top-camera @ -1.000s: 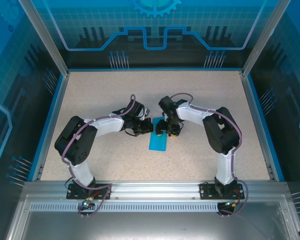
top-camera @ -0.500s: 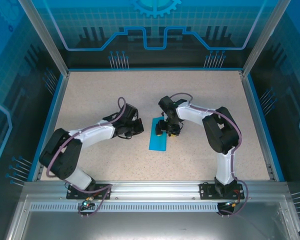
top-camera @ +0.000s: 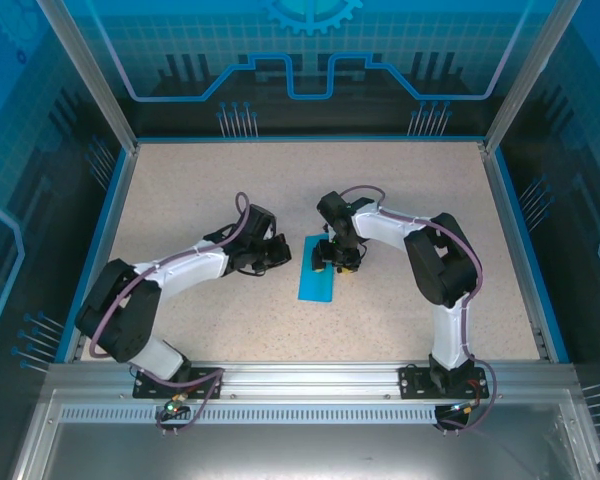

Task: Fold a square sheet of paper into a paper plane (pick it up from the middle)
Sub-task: Hold the square sheet of paper at the center of the table.

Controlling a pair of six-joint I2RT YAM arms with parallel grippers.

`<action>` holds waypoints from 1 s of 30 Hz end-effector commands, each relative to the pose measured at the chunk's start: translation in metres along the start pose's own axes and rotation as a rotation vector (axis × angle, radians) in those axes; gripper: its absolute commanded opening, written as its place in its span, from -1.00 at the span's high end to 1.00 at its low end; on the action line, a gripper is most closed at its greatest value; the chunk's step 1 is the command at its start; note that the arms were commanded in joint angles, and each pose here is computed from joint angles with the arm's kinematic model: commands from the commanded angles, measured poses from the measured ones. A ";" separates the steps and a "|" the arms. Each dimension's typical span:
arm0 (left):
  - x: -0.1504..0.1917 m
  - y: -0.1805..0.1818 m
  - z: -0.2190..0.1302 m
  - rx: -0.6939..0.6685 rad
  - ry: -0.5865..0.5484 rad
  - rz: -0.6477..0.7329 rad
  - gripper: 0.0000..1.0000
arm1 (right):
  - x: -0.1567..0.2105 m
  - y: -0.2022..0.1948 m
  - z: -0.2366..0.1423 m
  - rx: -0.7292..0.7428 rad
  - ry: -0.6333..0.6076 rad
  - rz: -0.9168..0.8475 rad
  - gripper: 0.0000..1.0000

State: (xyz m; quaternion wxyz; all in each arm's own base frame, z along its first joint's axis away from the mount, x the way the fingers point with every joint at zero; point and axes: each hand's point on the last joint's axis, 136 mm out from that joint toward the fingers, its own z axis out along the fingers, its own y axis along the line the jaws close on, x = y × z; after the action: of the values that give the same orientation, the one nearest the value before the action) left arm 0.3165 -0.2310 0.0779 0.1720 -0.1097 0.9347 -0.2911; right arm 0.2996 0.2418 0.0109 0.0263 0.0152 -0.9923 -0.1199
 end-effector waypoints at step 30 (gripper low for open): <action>0.019 -0.018 0.071 0.102 0.212 -0.036 1.00 | 0.014 -0.042 0.065 0.112 0.090 0.037 -0.28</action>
State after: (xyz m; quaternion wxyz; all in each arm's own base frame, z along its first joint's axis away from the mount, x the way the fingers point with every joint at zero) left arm 0.3280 -0.2788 0.0290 0.0848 -0.0887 0.9312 -0.3432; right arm 0.2991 0.2414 0.0074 0.0314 0.0120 -0.9924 -0.1184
